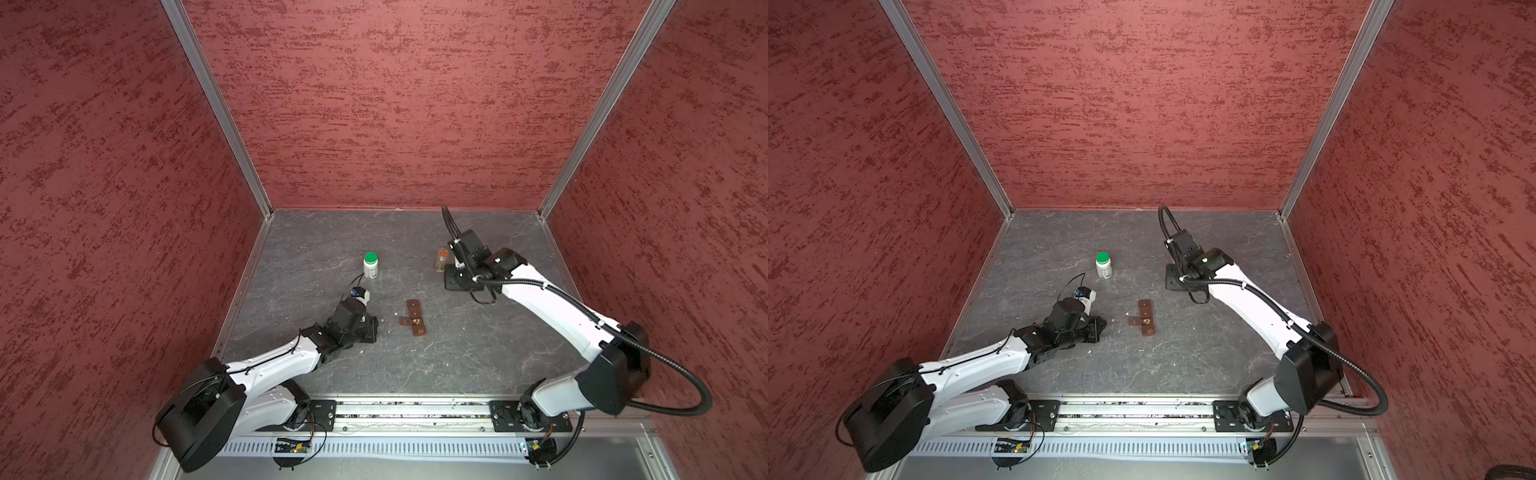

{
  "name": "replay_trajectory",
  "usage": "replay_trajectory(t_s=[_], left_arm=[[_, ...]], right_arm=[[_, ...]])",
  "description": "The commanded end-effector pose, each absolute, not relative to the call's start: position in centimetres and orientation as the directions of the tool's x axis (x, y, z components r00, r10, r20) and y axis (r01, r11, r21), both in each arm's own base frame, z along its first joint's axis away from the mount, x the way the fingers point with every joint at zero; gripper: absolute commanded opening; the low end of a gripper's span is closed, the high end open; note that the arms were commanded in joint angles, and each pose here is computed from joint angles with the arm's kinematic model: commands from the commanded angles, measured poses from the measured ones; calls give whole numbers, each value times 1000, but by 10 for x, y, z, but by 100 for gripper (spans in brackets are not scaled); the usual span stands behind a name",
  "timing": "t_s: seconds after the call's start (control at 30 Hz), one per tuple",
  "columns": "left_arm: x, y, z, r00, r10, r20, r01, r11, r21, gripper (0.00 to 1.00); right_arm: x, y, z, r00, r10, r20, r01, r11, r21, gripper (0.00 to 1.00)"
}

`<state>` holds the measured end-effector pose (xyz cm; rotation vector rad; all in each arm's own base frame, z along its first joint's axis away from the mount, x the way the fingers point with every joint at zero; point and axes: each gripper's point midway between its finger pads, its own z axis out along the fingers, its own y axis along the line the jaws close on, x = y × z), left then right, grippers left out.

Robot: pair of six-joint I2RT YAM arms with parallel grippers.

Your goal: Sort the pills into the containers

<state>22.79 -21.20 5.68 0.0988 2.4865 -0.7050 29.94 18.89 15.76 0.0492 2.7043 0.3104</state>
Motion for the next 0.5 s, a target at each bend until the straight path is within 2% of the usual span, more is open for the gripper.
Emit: replay_trajectory(t_s=[0.0, 0.2, 0.47], left_arm=[[230, -236, 62, -880, -139, -455, 157, 818, -554, 0], [239, -254, 50, -903, -197, -382, 91, 782, -617, 0], [253, -262, 40, -911, -245, -332, 41, 747, -664, 0]], right_arm=[[295, 206, 152, -891, 159, -425, -13, 927, 374, 25], [274, 210, 105, -924, 145, -353, -18, 907, 421, 14], [277, 230, 73, -938, 134, -319, -43, 870, 491, 3]])
